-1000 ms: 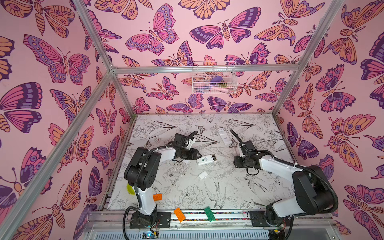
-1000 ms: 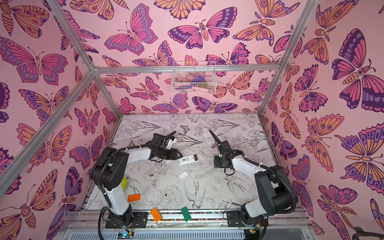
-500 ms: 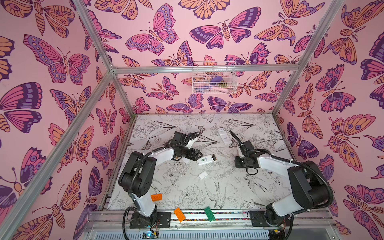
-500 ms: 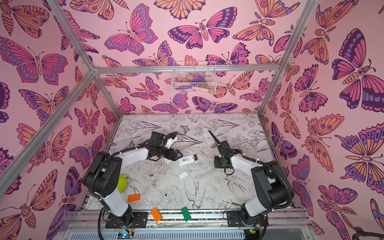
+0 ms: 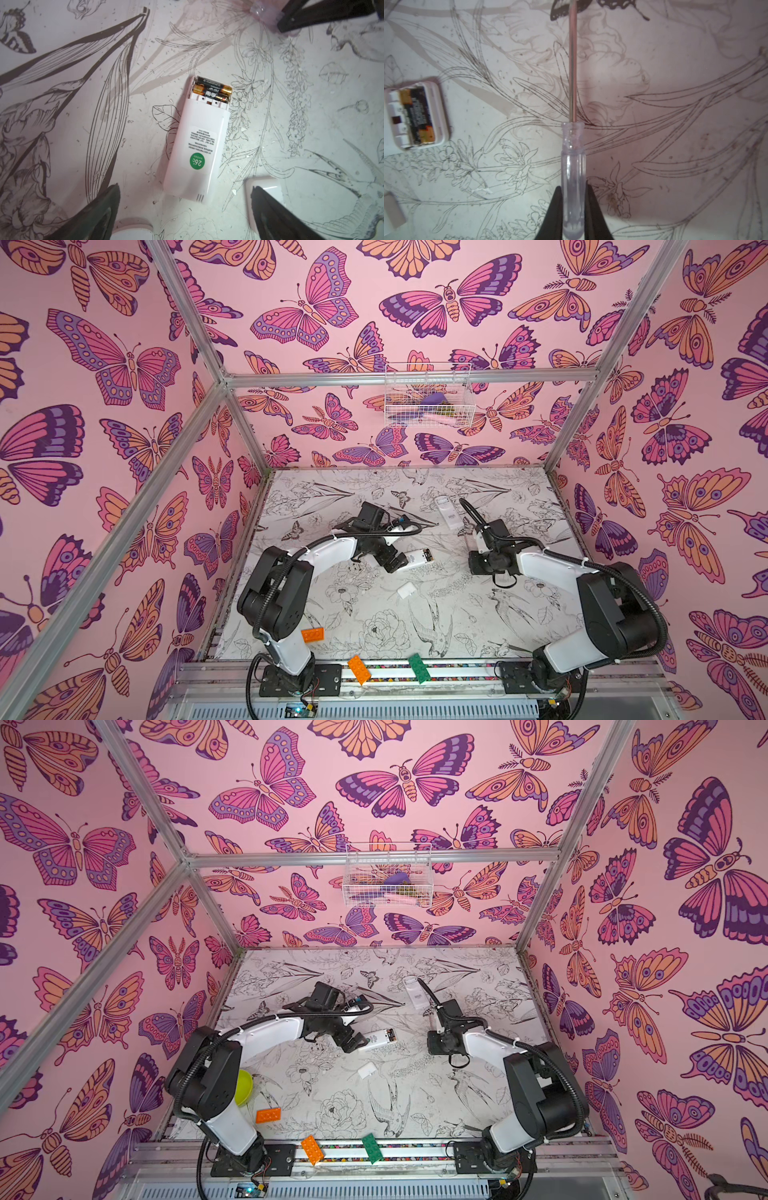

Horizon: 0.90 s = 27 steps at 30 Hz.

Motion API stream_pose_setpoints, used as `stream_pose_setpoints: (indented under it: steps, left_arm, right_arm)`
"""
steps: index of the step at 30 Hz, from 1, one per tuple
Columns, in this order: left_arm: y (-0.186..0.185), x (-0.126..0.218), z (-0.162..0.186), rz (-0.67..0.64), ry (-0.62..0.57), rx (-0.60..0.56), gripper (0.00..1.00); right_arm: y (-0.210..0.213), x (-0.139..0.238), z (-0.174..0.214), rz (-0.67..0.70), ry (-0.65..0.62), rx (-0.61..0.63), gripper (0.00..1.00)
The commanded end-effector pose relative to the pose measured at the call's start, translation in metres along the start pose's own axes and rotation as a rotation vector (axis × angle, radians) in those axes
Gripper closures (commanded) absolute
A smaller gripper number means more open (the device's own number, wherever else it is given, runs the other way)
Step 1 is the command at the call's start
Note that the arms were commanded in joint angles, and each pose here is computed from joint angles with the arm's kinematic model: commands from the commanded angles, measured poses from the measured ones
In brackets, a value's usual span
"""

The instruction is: Unload the batteries from the remote control

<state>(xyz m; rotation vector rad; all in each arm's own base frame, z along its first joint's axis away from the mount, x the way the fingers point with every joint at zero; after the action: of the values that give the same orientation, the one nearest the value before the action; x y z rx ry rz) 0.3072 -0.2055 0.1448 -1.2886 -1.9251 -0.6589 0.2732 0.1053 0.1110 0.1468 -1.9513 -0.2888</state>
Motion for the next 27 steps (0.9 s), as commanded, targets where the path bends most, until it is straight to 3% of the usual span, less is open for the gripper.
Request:
stream_pose_setpoints:
  steps: [1, 10, 27]
  left_arm:
    - [-0.008, -0.006, 0.006, -0.006, 0.089, -0.170, 0.00]
    - [-0.013, -0.030, 0.007, -0.073, 0.182, -0.288, 0.00]
    - [0.000, -0.039, 0.015, -0.194, 0.224, -0.310, 0.00]
  right_arm:
    - [0.008, 0.017, -0.004, -0.089, -0.049, 0.036, 0.98]
    - [0.011, 0.044, 0.004, -0.156, -0.085, 0.101, 1.00]
    - [0.019, 0.056, 0.014, -0.316, -0.143, 0.190, 1.00]
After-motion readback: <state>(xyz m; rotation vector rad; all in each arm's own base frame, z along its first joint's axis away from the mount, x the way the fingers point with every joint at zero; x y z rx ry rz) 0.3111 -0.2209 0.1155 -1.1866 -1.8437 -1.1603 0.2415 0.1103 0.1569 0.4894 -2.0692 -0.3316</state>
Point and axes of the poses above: each gripper's point midway between its finger pads, its own x axis back along the fingers, its own y axis along the line the jaws close on, z = x × y, the point moved 9 cm from there along x, back along the fingers, and after that the axes turned 8 degrees about -x, right-handed, at the moved point
